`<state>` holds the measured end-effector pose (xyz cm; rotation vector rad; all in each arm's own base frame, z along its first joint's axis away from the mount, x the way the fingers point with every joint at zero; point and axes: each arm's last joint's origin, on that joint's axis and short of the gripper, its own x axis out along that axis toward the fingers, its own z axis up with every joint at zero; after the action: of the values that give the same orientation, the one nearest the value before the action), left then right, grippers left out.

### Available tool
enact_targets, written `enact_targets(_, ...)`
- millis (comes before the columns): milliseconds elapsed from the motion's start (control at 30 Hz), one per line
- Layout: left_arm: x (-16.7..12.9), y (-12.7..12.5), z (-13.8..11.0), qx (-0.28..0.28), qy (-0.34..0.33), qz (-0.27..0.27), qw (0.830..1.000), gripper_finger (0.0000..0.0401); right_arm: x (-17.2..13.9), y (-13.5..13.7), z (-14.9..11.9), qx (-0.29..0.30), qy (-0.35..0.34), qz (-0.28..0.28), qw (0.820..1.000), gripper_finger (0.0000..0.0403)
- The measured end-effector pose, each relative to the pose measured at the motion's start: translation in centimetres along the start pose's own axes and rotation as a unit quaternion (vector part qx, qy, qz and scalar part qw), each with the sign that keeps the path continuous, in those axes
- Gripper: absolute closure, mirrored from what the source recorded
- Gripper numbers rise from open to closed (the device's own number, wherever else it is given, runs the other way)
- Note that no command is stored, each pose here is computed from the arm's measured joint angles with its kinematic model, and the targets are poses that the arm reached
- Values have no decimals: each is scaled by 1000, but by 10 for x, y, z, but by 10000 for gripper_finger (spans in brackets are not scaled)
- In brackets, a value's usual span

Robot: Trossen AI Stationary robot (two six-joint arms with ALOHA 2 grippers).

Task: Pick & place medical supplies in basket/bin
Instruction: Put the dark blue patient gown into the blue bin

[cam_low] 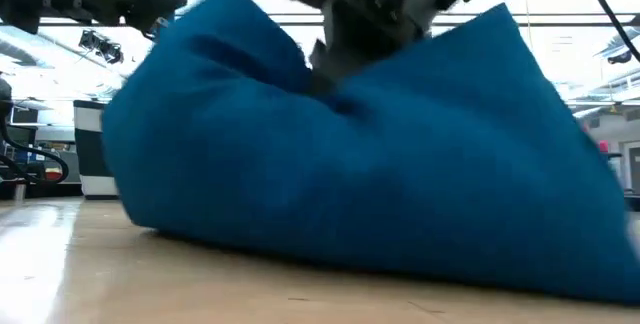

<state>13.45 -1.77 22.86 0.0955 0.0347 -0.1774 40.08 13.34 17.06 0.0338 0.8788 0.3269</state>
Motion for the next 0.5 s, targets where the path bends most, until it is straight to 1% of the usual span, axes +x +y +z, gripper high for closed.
enact_targets(133, -13, 0, 6, 1, -27, 5, 1000, 266, -10, 1, 14, -23, -56, -5, 998, 364)
enact_targets(233, -22, 0, 9, -1, -41, 14, 999, 266, -20, 1, 26, -43, -104, -19, 993, 364)
enact_targets(400, -35, 1, 7, -3, -38, 38, 999, 266, -36, -6, 39, -76, -153, -64, 983, 364)
enact_targets(500, -42, 0, 7, -3, -43, 42, 998, 266, -51, -12, 49, -95, -188, -95, 973, 364)
